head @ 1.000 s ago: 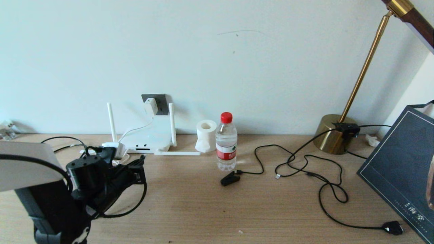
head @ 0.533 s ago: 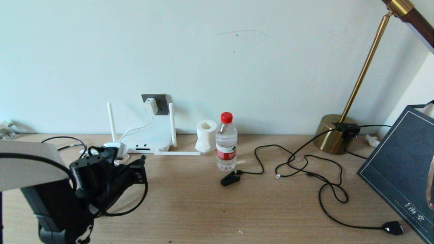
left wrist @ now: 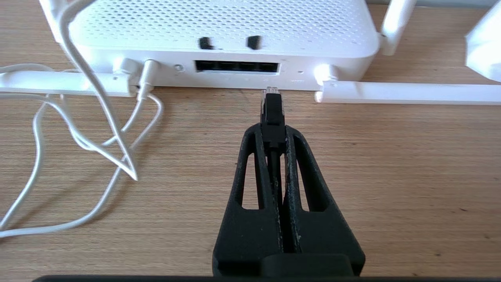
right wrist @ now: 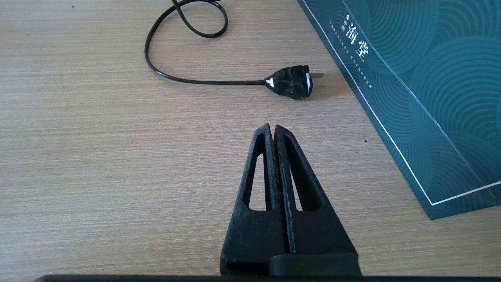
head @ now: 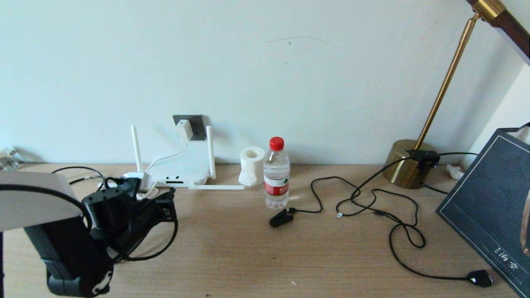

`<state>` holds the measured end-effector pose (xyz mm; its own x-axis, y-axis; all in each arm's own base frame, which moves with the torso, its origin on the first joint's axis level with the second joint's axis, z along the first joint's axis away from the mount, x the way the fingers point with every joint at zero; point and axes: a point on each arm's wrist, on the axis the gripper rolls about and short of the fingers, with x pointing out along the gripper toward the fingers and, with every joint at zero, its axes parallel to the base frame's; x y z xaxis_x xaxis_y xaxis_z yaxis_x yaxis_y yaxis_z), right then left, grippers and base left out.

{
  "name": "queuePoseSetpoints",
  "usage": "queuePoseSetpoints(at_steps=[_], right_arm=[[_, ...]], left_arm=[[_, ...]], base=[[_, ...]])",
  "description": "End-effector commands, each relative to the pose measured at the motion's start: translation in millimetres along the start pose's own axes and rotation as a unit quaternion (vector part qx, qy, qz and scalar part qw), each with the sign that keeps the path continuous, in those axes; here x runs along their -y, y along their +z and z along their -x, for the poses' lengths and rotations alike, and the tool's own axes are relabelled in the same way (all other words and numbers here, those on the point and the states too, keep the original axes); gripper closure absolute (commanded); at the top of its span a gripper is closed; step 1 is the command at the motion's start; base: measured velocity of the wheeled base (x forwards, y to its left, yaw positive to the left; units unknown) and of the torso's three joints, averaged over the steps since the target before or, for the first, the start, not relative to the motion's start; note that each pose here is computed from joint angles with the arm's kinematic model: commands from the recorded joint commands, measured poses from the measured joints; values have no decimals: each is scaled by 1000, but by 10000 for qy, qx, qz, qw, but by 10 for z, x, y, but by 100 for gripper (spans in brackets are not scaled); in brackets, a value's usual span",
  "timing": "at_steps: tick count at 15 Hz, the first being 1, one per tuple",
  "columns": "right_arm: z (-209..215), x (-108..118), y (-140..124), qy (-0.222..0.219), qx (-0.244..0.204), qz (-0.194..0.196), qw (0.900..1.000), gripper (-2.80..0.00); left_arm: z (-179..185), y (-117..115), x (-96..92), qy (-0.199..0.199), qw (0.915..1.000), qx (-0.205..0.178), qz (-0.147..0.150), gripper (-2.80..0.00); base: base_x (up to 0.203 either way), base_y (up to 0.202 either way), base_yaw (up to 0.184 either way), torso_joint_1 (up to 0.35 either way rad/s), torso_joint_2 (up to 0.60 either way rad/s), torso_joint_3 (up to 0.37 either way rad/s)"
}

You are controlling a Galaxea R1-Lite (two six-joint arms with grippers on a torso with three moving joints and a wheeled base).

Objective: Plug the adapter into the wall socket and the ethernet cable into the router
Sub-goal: Align cable and router interface

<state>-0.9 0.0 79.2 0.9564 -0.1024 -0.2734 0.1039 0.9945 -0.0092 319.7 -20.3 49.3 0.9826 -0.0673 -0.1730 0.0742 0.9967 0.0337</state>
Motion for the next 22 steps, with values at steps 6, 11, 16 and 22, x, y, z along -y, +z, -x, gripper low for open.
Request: queuePoseSetpoints(at_steps=[6, 11, 16, 22], right_arm=[[-1, 0, 1, 4, -4, 1, 10000, 0], [-1, 0, 1, 4, -3, 1, 10000, 0], [-1, 0, 1, 1, -4, 1, 10000, 0], [-1, 0, 1, 10, -3, 3, 10000, 0]], left_arm=[[-102, -5, -31, 45, 9999, 105, 6, 0], [-215, -42, -31, 47, 9999, 141, 6, 0], [-260, -74, -20, 23, 9999, 128, 3, 0], [-285, -52, -15, 14, 9998, 189, 1, 0]], base=[[0, 0, 0, 0, 0, 0], [0, 0, 0, 0, 0, 0], [0, 0, 0, 0, 0, 0], [0, 0, 0, 0, 0, 0]])
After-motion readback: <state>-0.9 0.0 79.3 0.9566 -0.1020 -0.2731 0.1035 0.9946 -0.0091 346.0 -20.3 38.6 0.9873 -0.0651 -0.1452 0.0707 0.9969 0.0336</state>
